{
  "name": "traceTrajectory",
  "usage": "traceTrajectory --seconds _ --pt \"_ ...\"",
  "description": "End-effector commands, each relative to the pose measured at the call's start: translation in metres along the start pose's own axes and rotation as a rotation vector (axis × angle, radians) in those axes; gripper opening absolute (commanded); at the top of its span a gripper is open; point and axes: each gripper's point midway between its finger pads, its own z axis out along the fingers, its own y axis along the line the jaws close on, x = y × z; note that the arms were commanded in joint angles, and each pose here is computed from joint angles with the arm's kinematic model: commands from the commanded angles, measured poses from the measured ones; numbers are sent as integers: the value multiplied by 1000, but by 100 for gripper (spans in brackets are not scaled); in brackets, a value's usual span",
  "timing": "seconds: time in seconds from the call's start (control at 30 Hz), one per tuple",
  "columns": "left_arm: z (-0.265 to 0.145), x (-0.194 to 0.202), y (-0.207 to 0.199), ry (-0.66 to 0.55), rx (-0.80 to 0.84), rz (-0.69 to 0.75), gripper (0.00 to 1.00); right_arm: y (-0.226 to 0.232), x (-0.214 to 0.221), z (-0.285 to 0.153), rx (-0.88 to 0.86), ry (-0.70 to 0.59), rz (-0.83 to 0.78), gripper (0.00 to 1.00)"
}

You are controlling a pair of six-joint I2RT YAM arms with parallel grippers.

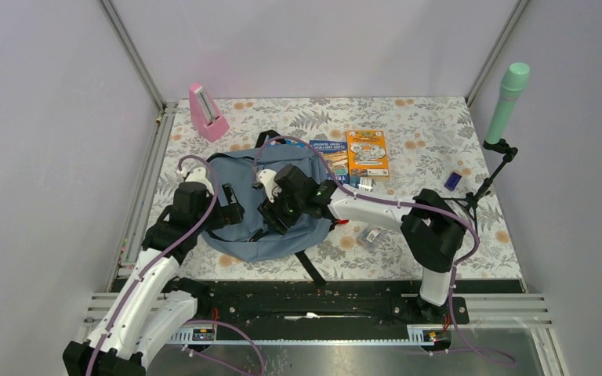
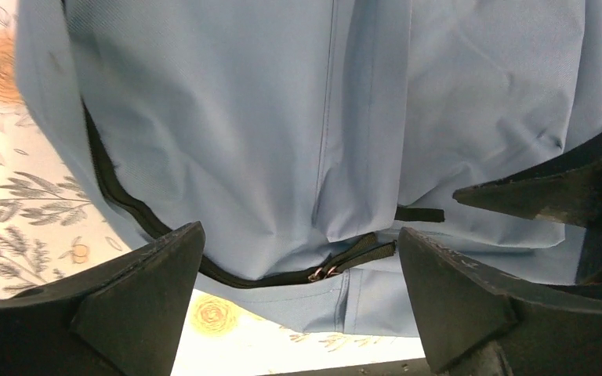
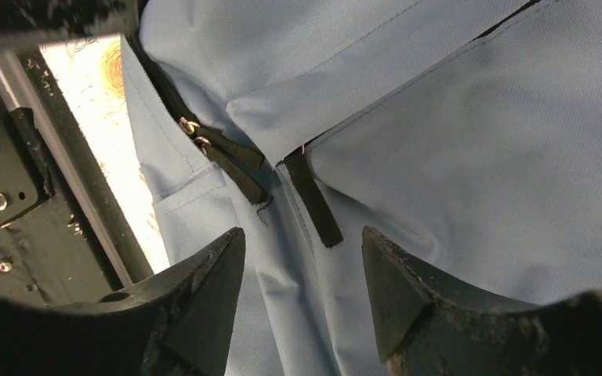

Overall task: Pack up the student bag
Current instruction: Adjust the student bag at the center of the board, then unzip the student bag at the center of the board.

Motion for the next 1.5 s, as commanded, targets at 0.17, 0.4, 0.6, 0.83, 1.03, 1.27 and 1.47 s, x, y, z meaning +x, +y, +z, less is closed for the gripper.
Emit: traceTrajectory --seconds 0.17,0.4,0.6,0.83,1.03,1.27,1.47 --pt "23 8 -20 -52 126 -171 99 -21 -24 18 84 -105 -38 61" --pt "46 32 -23 -54 181 -171 98 -22 -5 22 90 -87 -44 55" --pt "49 35 -22 -89 196 -141 95 -15 5 23 91 -94 -54 52" --pt "52 39 -33 -91 264 -132 90 -12 10 21 83 -112 -22 47" --pt "45 36 -49 -172 391 -84 96 -6 -1 11 76 -156 9 5" --pt "42 41 -59 -169 447 -39 99 3 -17 -8 54 -205 50 0" --pt "41 48 -71 -153 467 19 99 11 -32 -21 35 -205 91 0"
